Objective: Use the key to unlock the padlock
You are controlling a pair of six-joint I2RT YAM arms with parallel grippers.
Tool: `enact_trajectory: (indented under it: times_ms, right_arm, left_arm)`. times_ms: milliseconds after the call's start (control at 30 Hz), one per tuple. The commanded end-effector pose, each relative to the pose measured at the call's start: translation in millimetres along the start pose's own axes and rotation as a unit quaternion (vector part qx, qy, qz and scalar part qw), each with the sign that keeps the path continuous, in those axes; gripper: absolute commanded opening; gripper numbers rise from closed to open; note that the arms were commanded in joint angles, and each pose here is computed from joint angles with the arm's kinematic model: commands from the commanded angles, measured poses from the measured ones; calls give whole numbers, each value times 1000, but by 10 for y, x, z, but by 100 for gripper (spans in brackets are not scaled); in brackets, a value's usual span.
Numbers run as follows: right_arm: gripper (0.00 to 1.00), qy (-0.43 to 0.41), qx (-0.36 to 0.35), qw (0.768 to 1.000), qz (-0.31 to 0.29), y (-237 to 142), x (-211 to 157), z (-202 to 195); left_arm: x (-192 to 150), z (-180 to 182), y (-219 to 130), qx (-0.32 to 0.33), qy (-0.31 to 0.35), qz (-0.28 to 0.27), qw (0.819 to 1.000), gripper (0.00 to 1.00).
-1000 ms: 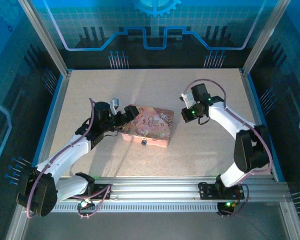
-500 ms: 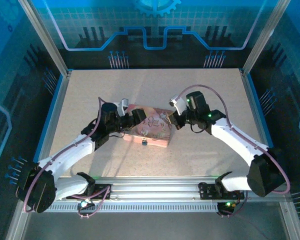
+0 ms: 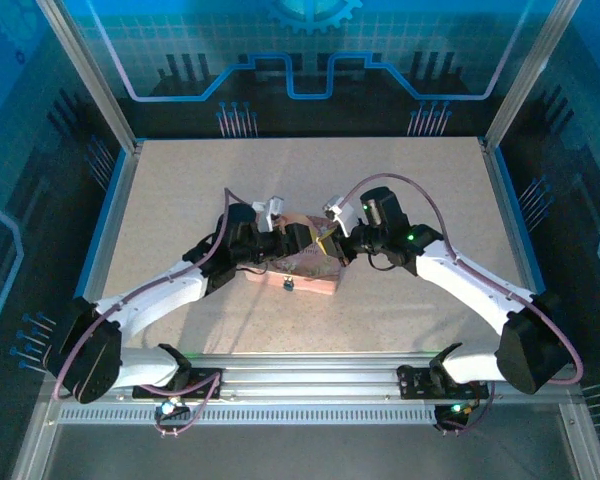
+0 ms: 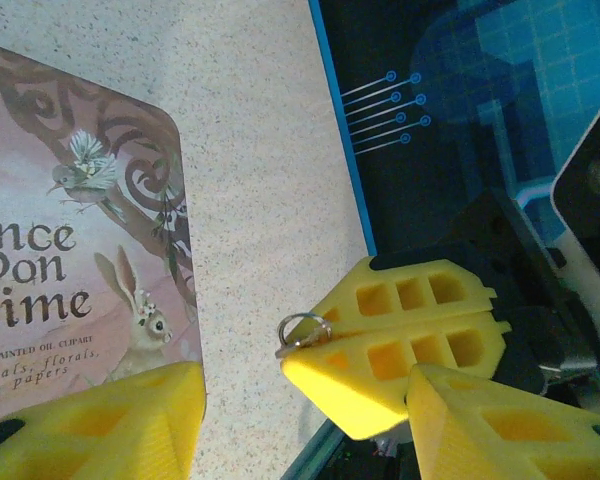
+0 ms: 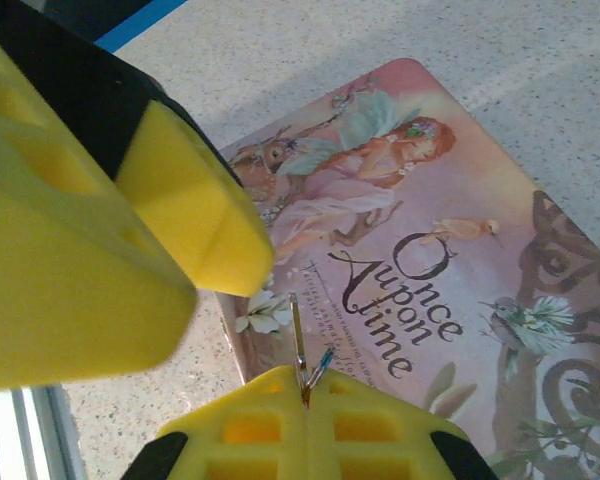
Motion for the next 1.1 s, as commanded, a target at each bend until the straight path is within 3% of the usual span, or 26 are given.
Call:
enact_trajectory:
  times_ms: [0, 467, 1067]
  right_arm:
    - [0, 1, 38, 999, -7, 29, 63, 129]
    - [0, 40, 118, 992, -7, -7, 75, 222]
    - [0, 78, 138, 987, -24, -55, 151, 147]
  left_arm:
    - [54, -172, 37, -30, 28, -1, 999, 57]
    - [67, -208, 17, -40, 37, -11, 998, 49]
    - [63, -219, 29, -41, 44, -5, 998, 39]
Point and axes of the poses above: each hand's point on the last joint's axis, 136 mm out from that joint toward the fingers, its own y axis out along the fingers, its own z axis along the line the jaws close on, x = y × z, the point moved 4 cm from there along -y, back along the fingers
